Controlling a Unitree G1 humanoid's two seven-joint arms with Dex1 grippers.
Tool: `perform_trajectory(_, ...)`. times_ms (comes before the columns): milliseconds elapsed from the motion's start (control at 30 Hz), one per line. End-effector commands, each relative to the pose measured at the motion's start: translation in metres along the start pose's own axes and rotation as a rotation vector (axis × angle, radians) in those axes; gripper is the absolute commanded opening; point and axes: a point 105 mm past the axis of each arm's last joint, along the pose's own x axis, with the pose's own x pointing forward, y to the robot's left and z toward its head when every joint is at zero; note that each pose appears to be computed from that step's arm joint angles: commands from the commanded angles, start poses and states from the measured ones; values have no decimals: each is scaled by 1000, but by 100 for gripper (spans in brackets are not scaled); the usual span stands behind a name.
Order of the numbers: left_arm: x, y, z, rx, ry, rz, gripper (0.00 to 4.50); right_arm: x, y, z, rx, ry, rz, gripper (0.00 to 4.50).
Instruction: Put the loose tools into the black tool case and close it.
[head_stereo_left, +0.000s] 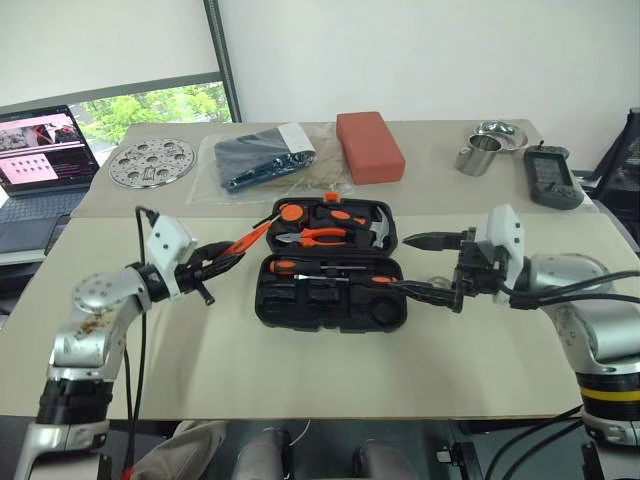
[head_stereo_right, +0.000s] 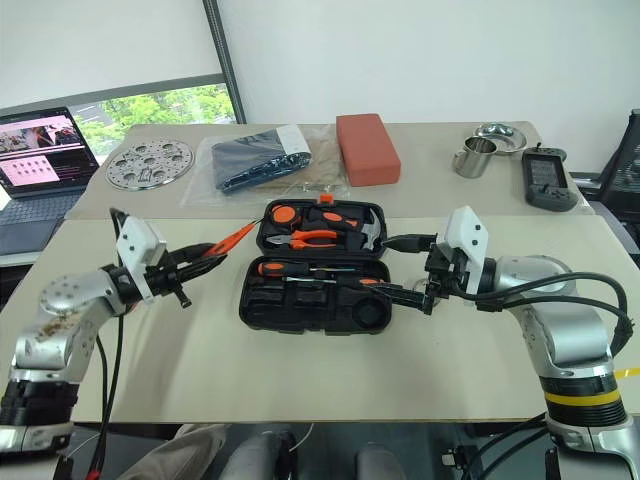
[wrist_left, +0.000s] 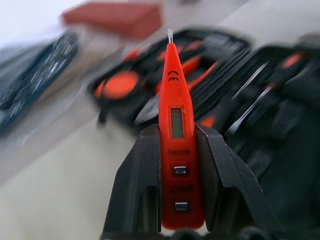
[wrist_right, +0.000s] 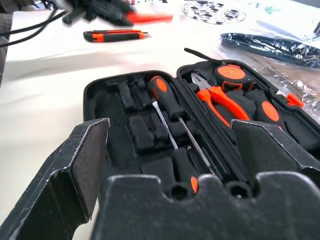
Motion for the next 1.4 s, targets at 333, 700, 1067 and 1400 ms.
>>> perform_trajectory(333,50,-12,-24,182,209,-446,50,-37,8,6,-44,-2,-85,450)
perform_trajectory(700,66,-14,-39,201,303,-534,50,-38,15,7,-35,-18,-110,450)
perform_trajectory(1067,66,-9,-47,197,336,-506,50,-39,16,6,-30,-22,-102,450)
perform_trajectory(1400,63,-7,-59,190,378,-491,50,-56,9,5,-32,-57,-141,450)
